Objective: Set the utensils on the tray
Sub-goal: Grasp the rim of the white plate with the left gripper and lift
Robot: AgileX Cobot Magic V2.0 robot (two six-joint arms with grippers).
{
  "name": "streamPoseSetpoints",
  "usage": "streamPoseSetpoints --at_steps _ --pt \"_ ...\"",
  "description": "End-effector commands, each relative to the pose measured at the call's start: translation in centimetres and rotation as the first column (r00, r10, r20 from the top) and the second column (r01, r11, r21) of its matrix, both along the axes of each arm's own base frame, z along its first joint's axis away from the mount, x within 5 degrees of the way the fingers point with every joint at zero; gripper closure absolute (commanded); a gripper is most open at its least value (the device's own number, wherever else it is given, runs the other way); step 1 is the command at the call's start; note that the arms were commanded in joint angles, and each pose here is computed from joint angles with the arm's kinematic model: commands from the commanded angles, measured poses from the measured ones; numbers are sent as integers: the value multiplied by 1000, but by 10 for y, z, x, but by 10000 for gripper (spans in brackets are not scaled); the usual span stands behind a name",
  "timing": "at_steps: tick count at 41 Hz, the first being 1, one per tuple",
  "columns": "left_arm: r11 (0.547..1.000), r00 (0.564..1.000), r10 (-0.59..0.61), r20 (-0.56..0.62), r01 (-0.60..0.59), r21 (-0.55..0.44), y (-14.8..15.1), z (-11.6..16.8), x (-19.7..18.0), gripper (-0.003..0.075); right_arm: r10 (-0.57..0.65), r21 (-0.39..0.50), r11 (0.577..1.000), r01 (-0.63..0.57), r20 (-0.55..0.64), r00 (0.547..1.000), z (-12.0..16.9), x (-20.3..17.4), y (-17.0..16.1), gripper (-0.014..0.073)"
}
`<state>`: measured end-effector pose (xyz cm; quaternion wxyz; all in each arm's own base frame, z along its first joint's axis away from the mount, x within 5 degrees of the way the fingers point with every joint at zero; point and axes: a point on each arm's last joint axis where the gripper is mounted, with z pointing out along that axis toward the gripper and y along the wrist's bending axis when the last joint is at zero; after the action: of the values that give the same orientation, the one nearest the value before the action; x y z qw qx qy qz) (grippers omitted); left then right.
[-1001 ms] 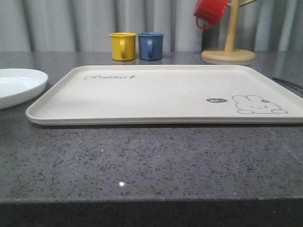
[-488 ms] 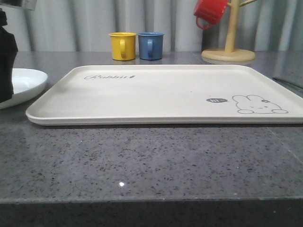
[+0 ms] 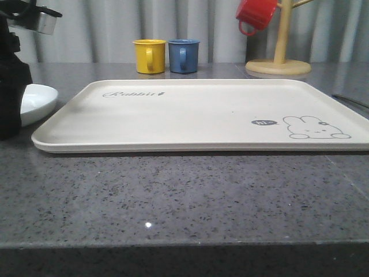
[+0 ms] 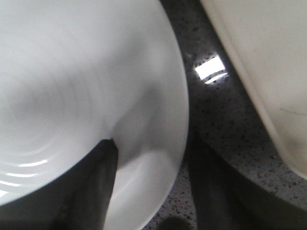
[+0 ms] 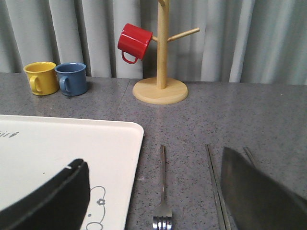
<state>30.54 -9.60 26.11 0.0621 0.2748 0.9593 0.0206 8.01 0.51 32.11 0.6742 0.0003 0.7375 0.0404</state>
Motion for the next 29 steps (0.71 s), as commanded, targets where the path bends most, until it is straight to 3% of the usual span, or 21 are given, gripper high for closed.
streamPoseSetpoints --at_steps 1,8,19,29 --pt "1000 997 -14 71 16 -19 -2 20 -2 519 -14 1 1000 14 103 995 18 1 -1 5" --pt "1000 997 -21 74 22 -8 -1 20 -1 739 -14 1 1000 14 103 995 18 1 -1 5" --pt "1000 997 -23 74 23 -3 -1 21 -2 738 -14 1 1000 14 103 995 18 1 -1 5" --pt "999 989 -20 146 24 -26 3 43 -12 738 -14 1 1000 14 103 995 18 1 -1 5"
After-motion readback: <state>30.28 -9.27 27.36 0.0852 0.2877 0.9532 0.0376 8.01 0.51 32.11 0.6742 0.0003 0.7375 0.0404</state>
